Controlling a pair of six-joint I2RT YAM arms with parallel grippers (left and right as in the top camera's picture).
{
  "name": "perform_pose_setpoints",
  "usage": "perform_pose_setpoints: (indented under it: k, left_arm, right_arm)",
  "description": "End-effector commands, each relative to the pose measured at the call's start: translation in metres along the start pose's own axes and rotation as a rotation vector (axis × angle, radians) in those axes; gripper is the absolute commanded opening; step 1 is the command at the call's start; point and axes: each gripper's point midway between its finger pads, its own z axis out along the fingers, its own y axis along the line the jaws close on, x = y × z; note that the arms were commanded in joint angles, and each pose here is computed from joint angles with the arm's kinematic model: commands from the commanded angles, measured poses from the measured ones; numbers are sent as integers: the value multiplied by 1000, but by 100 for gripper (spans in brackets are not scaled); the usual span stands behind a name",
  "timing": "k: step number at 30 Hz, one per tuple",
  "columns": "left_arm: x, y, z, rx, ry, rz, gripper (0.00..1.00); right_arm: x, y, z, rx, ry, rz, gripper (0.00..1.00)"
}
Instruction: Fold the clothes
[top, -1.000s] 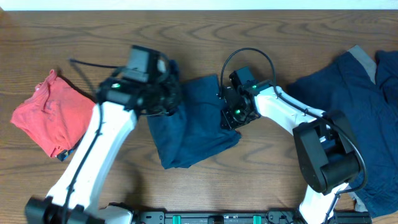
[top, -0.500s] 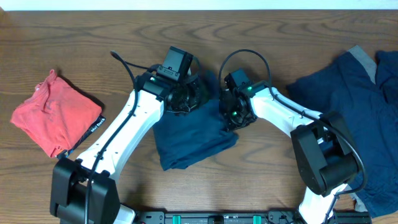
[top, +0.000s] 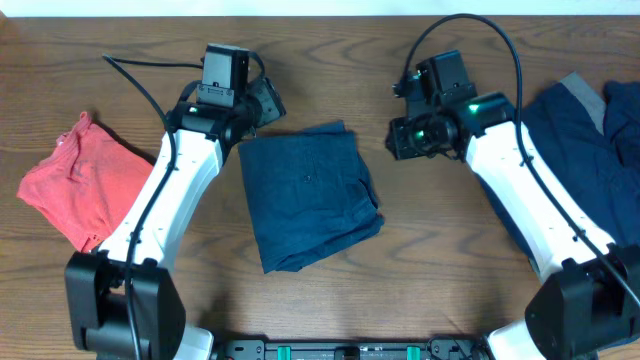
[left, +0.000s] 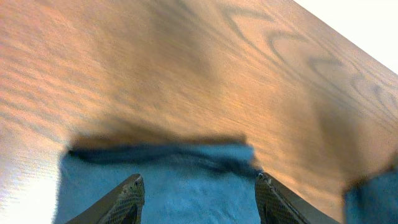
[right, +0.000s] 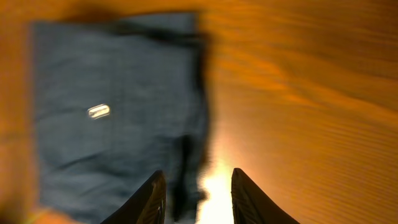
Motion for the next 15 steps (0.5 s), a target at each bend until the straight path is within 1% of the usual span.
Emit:
perform_pose_setpoints:
  k: [1,5,9,11,15]
  left_arm:
    - [-3,19,29,-92,-7,67,58]
    - [16,36,61,-140,65,67,59]
    - [43,58,85,-207,166,60,59]
    - [58,70,92,-245,223,57,59]
    - [87,90,90,-321,338,49,59]
  right_arm:
    - [29,48,24,-170,117,-83,34]
    - [56,71,48,-179,214,-100,34]
    - [88,87,72,-173,319,-114,34]
    - [104,90,84,-157,368,-112,34]
    - [134,75,104,-72,453,-76,34]
